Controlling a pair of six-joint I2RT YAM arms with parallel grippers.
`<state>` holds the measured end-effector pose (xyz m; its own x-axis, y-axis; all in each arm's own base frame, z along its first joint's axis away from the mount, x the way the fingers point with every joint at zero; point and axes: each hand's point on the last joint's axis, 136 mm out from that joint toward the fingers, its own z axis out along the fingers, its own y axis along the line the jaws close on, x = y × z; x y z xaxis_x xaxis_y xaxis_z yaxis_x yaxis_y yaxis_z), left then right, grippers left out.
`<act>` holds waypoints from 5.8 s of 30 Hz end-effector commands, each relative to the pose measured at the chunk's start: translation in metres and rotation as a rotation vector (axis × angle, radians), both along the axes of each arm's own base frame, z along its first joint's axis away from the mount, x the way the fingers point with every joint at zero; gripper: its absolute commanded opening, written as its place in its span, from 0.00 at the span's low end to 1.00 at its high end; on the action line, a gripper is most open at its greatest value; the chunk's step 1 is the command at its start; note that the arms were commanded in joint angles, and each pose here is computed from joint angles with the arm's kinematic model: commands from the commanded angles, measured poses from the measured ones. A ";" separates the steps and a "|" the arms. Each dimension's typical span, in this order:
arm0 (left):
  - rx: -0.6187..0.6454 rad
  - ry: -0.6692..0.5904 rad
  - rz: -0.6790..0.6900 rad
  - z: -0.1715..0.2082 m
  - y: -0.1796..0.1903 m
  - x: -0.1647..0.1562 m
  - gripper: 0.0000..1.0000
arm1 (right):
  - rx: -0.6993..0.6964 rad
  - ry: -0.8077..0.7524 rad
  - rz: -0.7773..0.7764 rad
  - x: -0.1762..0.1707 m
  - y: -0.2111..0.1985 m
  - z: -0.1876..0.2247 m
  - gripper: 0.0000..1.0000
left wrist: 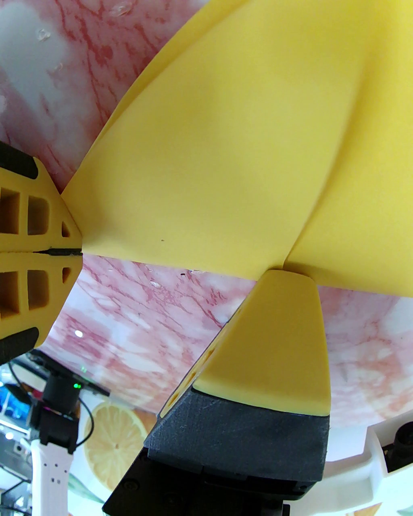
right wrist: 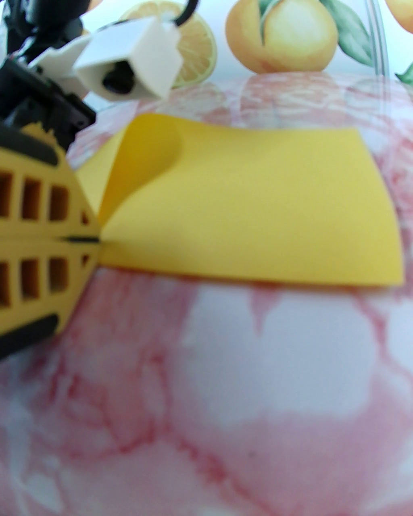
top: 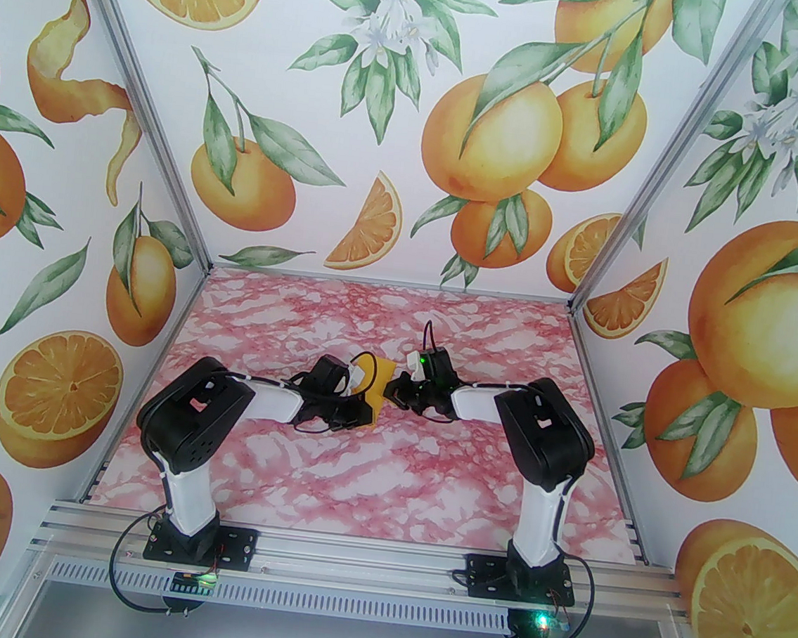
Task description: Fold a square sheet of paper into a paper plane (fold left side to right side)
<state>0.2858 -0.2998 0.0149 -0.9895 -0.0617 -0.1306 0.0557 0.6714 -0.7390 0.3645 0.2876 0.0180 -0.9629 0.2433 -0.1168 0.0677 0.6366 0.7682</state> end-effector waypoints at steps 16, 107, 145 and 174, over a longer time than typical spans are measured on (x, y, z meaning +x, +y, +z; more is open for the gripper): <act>0.058 0.037 -0.023 -0.009 0.003 -0.012 0.00 | -0.045 -0.010 -0.036 0.002 -0.011 -0.006 0.00; 0.030 0.047 -0.030 0.003 -0.006 -0.001 0.00 | 0.118 -0.132 0.060 -0.019 0.009 0.042 0.08; 0.018 -0.014 -0.037 0.026 -0.007 0.008 0.25 | -0.019 -0.075 0.038 -0.004 0.001 0.006 0.00; 0.048 -0.089 0.009 0.035 0.008 0.062 0.27 | -0.029 -0.078 0.042 0.000 0.002 0.004 0.00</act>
<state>0.3413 -0.2941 0.0561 -0.9750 -0.0721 -0.2102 0.1038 0.6887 -0.7176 0.3580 0.2894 0.0239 -0.9633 0.1980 -0.1815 -0.0107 0.6470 0.7624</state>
